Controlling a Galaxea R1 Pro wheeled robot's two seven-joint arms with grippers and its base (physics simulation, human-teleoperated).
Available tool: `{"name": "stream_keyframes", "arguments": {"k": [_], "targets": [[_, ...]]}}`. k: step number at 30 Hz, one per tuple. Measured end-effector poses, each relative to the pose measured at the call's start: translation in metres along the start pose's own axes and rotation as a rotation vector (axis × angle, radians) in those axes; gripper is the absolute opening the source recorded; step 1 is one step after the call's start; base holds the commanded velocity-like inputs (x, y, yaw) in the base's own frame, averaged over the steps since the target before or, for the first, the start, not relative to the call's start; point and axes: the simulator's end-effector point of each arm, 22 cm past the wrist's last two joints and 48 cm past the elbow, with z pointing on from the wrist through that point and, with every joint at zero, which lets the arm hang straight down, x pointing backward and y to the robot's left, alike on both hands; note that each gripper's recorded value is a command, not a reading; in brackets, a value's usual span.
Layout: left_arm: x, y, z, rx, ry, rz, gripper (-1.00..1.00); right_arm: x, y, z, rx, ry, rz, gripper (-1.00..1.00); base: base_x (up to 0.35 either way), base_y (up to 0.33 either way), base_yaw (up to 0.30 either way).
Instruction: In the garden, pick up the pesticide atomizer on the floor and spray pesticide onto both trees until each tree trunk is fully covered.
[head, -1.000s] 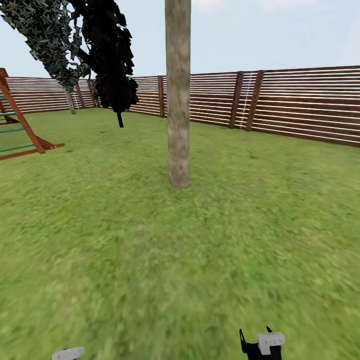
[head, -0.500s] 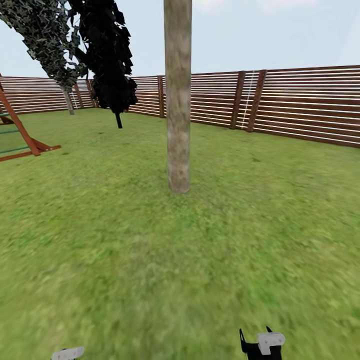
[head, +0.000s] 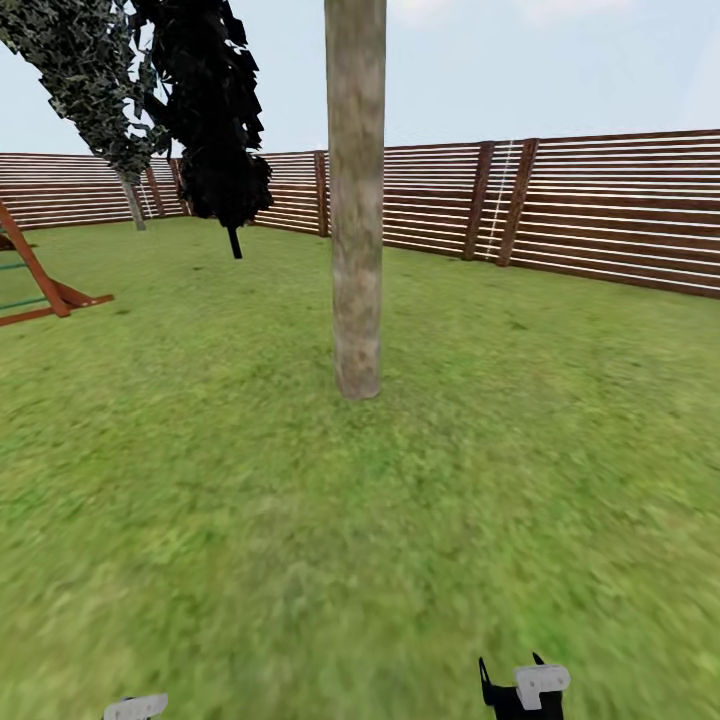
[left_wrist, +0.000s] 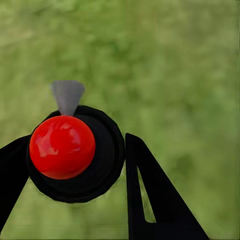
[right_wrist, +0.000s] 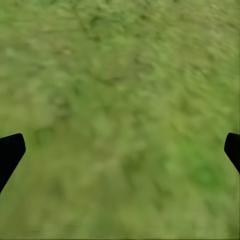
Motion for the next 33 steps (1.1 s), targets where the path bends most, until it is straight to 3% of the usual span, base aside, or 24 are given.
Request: {"name": "stream_keyframes", "arguments": {"k": [33], "targets": [[-0.0002, 0.0003, 0.0000, 0.000, -0.001, 0.000, -1.00, -0.0001, 0.0009, -0.0001, 0.000, 0.000, 0.002, 1.00, 0.338, 0.000, 0.000]]}}
